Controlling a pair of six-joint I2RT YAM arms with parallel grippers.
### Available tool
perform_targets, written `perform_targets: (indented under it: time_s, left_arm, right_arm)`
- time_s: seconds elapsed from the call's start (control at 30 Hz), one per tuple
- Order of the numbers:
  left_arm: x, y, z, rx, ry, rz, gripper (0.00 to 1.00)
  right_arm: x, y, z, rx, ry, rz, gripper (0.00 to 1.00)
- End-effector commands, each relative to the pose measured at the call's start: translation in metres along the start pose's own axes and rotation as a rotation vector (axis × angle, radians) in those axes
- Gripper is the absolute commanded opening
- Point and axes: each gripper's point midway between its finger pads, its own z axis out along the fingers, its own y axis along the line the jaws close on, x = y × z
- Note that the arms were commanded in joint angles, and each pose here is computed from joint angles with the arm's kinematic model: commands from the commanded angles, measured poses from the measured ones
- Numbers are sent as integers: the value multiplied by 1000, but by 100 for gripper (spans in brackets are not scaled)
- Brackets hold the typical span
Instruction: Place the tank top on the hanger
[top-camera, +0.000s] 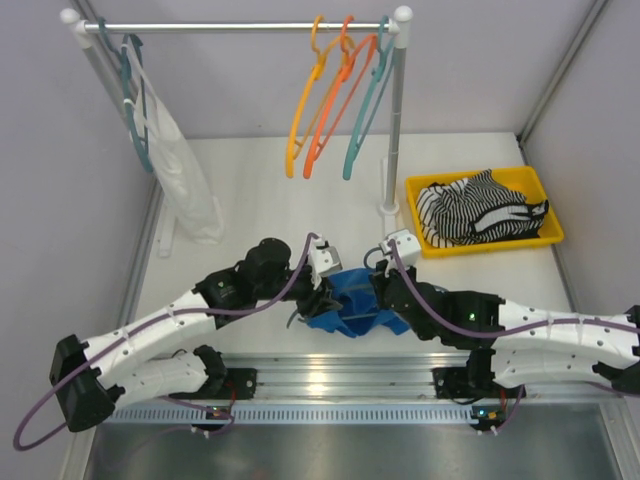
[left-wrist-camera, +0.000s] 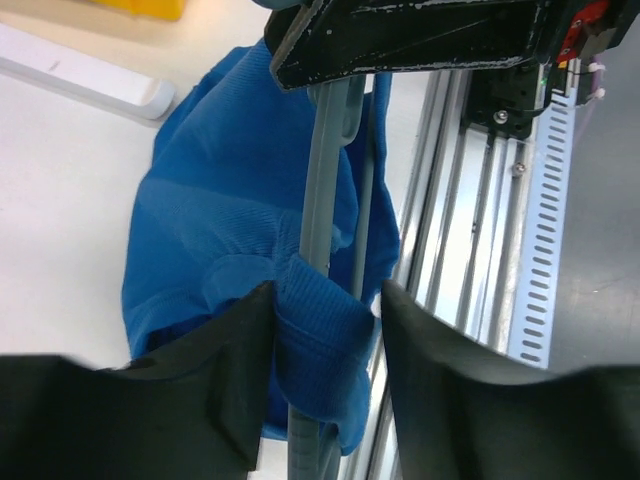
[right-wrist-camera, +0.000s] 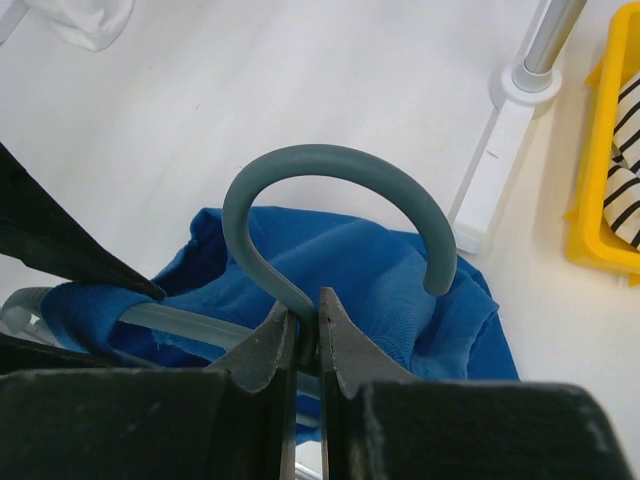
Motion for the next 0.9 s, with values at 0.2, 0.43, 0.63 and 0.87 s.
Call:
perform_targets:
  time_s: [0.2,0.43,0.63,0.87]
  left_arm:
    - [-11,-12,13,99,-28,-30,18]
    - [-23,-11,11,76,-50,-79,0]
    - [-26,-6,6,22,-98,-112,0]
    - [-23,5,2,-72,-141,-140,0]
  right_arm:
    - [-37,11,-13,-59,-88,84,0]
    - [-42,9,-16,-61,-97,90,0]
    - [-50,9,-20,-62,-101,90,2]
    - [-57,8,-23,-53,-102,91,38]
